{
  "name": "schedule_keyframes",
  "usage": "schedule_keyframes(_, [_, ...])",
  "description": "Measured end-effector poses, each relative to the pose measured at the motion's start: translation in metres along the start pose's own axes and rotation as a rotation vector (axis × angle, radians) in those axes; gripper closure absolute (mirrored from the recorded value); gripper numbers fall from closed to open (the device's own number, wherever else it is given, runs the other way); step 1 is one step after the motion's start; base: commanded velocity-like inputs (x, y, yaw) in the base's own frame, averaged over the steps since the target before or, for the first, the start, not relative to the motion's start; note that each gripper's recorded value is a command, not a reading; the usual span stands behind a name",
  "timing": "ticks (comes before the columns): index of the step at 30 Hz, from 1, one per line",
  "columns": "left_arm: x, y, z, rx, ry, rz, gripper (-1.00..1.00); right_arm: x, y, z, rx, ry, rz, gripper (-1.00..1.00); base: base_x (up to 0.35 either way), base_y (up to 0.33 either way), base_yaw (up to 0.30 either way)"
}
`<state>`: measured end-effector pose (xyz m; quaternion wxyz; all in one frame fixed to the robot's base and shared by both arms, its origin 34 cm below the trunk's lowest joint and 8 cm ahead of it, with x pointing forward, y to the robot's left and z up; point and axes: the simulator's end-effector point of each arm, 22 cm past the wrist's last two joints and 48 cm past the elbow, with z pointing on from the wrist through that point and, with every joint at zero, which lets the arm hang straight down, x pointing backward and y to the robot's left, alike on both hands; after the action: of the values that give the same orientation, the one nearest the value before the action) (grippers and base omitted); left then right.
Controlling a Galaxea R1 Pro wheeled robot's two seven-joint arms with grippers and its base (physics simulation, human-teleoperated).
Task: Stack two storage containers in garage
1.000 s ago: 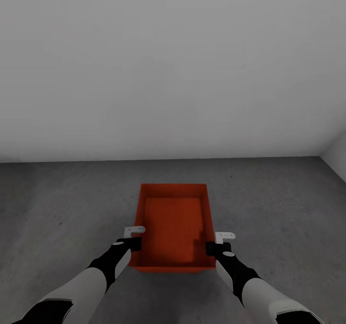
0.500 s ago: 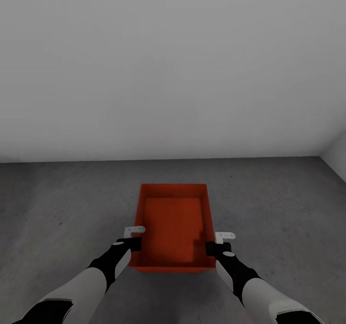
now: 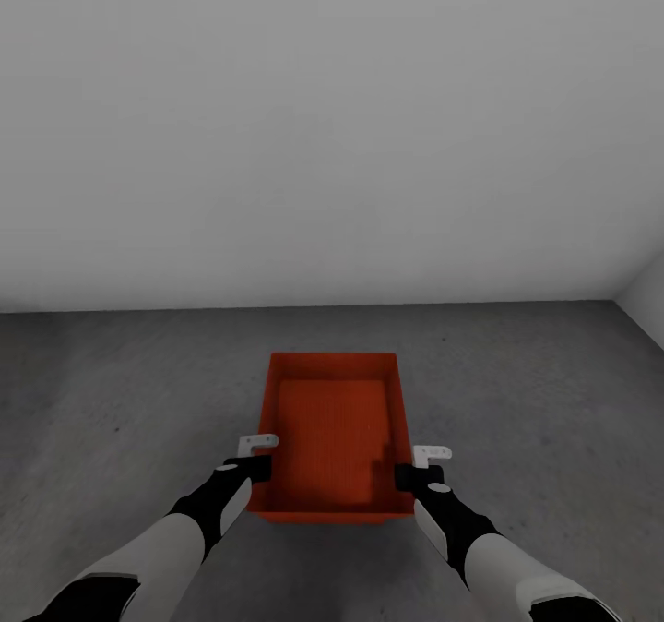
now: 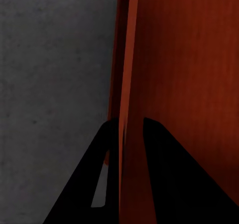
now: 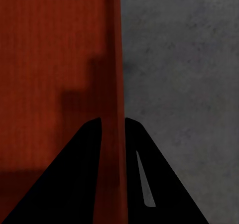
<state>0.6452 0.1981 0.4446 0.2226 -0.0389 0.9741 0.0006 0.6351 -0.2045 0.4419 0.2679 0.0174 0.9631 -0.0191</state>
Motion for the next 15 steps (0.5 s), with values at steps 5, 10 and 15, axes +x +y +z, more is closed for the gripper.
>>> schedule_keyframes(5, [0.0001,0.0,0.0,0.0,0.0,0.0,1.0,0.0002,0.0,0.0,0.0,0.0,0.0,1.0,0.0,0.0,0.0])
schedule_keyframes(10, [0.0001,0.0,0.0,0.0,0.0,0.0,1.0,0.0002,0.0,0.0,0.0,0.0,0.0,1.0,0.0,0.057,0.0])
schedule_keyframes(15, [0.0003,0.0,0.0001,0.0,0.0,-0.001,1.0,0.0,0.0,0.0,0.0,0.0,0.0,1.0,0.0,0.036,0.0])
